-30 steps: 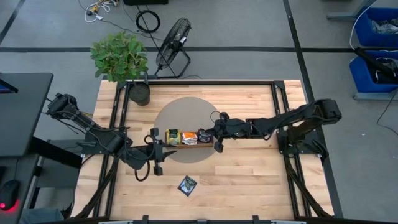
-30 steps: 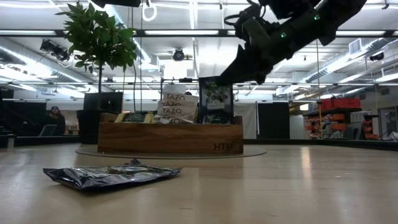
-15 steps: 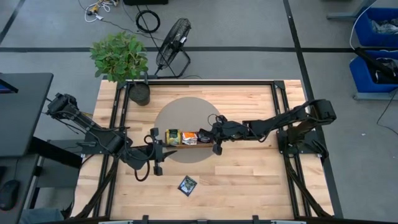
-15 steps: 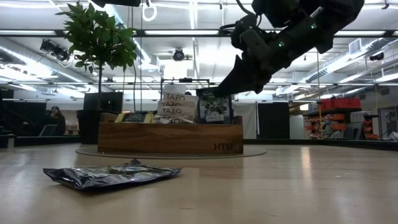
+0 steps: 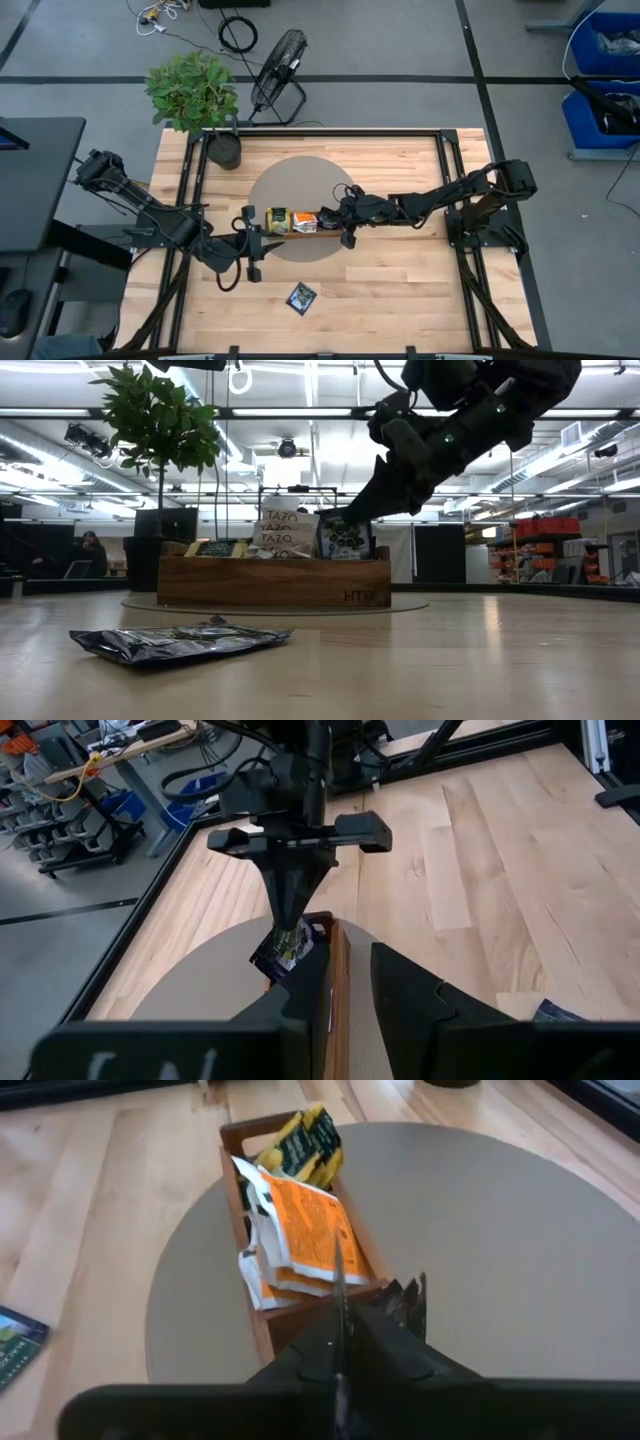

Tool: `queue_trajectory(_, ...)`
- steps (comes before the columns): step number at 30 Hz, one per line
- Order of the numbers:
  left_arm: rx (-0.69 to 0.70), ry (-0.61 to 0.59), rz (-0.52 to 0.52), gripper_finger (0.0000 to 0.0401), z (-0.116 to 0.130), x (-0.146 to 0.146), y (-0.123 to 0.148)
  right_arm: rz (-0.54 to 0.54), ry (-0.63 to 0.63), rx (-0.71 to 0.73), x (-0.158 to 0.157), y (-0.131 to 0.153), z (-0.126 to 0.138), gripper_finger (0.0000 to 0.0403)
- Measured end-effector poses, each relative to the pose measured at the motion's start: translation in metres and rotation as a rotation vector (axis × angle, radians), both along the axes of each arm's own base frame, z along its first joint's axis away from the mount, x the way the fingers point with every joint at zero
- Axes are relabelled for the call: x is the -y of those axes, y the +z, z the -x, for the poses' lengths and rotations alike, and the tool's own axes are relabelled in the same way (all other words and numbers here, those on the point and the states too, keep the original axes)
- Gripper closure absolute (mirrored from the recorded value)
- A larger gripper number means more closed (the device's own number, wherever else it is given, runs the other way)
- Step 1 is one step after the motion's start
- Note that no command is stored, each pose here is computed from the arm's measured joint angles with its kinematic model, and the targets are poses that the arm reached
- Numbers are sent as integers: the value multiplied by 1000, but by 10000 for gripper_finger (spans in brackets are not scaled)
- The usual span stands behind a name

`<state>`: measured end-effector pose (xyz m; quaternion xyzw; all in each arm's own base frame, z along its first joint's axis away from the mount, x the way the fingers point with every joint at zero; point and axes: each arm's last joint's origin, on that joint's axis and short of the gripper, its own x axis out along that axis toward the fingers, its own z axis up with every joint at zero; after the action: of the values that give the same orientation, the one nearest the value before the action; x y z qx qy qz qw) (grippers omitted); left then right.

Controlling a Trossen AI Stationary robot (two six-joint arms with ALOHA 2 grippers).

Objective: Pick & Place Tea
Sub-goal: Put the top violet tea bag into the wooden organizer, then put the violet tea bag into the wooden organizer

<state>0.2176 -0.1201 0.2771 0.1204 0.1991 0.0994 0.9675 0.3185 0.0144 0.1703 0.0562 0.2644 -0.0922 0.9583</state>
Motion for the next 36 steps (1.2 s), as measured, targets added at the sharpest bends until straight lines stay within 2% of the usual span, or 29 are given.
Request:
queue_trajectory(7, 0, 0, 0, 321, 0, 0, 0, 1, -8, -12, 3, -1, 1, 323)
queue_trajectory(14, 0, 0, 0, 321, 0, 0, 0, 18, 2, -14, 3, 1, 1, 304)
queue_trajectory(20, -3, 0, -1, 321, 0, 0, 0, 61, -4, 19, 4, 16, 7, 303)
queue_trajectory(26, -7, 1, -3, 321, 0, 0, -1, 54, -2, 76, 4, 38, 15, 303)
queue_trajectory(29, -14, 2, -3, 321, 1, 0, -1, 14, 53, 115, -6, 46, 18, 302)
queue_trajectory(32, -26, 10, 6, 321, 2, -1, -3, -50, 177, 161, -25, 50, 18, 302)
queue_trajectory(36, -46, 21, 14, 321, 3, -2, -5, -46, 279, 192, -60, 55, 16, 302)
